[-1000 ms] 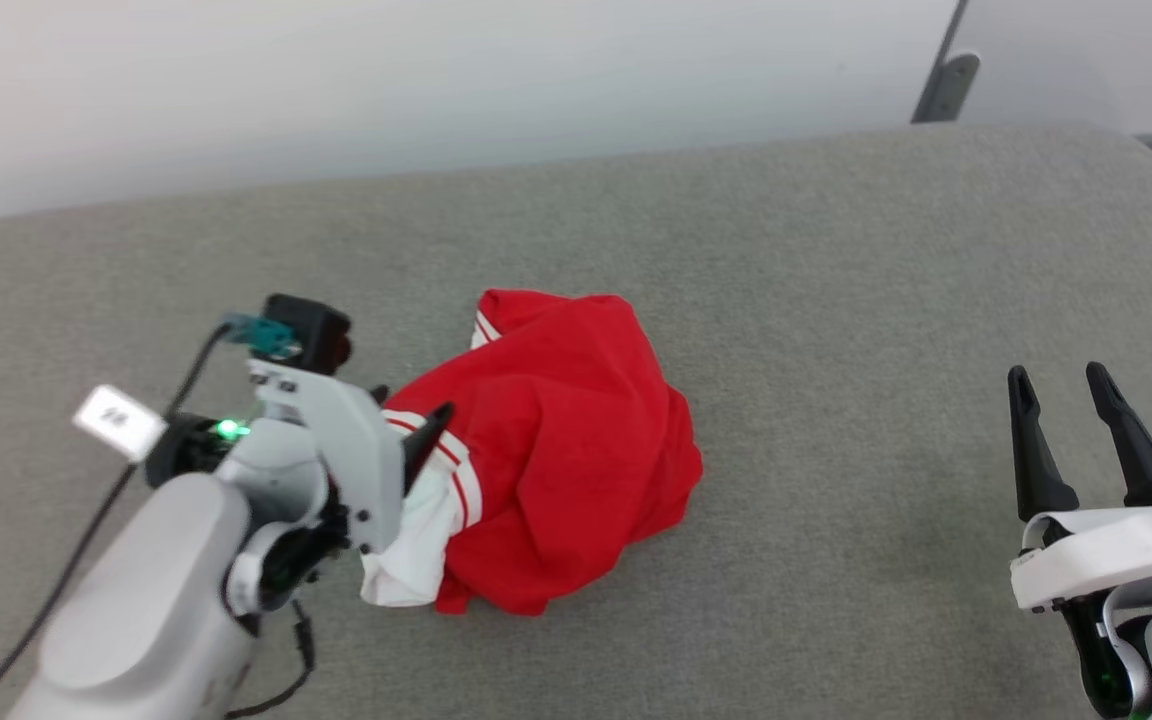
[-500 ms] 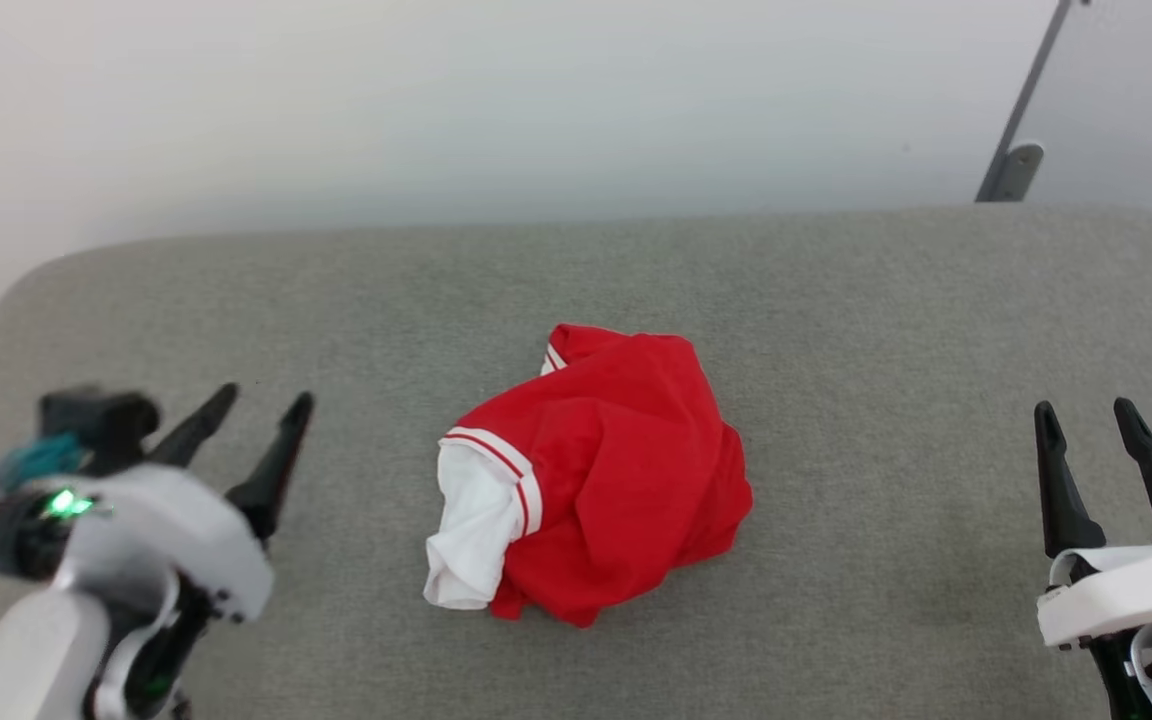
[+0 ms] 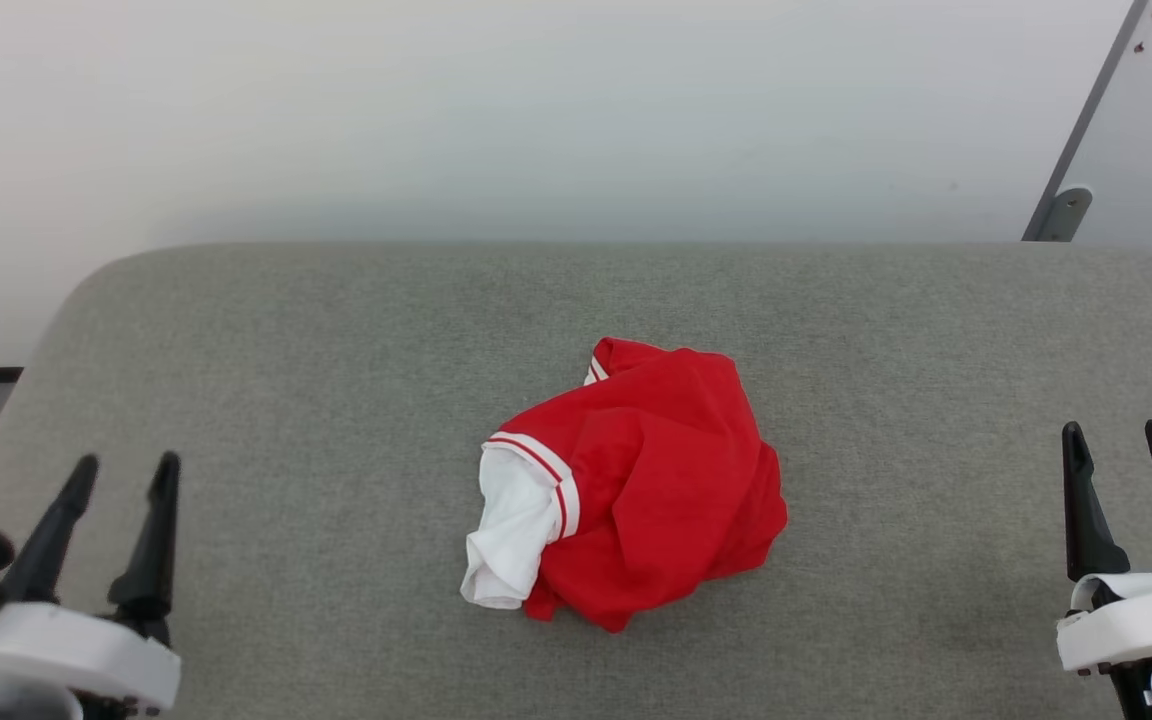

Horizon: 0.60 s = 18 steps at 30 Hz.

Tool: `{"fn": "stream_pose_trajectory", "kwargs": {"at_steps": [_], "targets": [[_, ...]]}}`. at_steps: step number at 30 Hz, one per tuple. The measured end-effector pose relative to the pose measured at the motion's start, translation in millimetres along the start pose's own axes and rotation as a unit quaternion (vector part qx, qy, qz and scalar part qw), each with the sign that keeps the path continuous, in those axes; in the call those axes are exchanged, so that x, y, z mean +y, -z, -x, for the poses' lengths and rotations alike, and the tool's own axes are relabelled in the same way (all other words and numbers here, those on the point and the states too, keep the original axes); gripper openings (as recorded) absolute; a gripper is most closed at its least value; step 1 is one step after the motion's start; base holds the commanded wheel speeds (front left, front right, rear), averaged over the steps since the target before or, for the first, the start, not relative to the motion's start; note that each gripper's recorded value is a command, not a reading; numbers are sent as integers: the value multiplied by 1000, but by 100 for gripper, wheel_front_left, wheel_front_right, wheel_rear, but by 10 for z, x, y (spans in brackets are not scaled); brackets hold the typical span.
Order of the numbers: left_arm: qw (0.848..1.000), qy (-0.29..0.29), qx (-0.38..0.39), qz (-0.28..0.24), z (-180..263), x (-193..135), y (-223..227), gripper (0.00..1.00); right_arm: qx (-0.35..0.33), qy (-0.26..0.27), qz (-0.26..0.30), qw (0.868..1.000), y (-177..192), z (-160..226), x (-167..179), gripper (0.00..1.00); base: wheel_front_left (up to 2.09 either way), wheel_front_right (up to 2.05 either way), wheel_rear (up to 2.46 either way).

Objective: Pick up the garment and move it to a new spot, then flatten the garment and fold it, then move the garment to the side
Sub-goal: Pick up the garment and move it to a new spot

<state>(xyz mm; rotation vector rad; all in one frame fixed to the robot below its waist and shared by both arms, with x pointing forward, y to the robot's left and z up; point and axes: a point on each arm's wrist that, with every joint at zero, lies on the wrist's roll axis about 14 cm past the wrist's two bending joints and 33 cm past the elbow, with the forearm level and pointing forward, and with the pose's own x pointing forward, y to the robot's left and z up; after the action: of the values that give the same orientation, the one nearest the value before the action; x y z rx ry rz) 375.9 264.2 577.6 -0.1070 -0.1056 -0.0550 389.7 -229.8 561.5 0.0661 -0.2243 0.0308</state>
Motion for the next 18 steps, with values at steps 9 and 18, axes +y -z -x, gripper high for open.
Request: {"fn": "stream_pose_trajectory", "kwargs": {"at_steps": [9, 18], "targets": [[999, -32, -6, 23, 210, 209, 137, 100, -2, -7, 0, 1000, -2, 9, 65, 100, 0, 0, 0], [999, -35, -3, 31, 267, 237, 200, 100, 1, -11, 2, 1000, 13, 40, 85, 100, 0, 0, 0]]}}
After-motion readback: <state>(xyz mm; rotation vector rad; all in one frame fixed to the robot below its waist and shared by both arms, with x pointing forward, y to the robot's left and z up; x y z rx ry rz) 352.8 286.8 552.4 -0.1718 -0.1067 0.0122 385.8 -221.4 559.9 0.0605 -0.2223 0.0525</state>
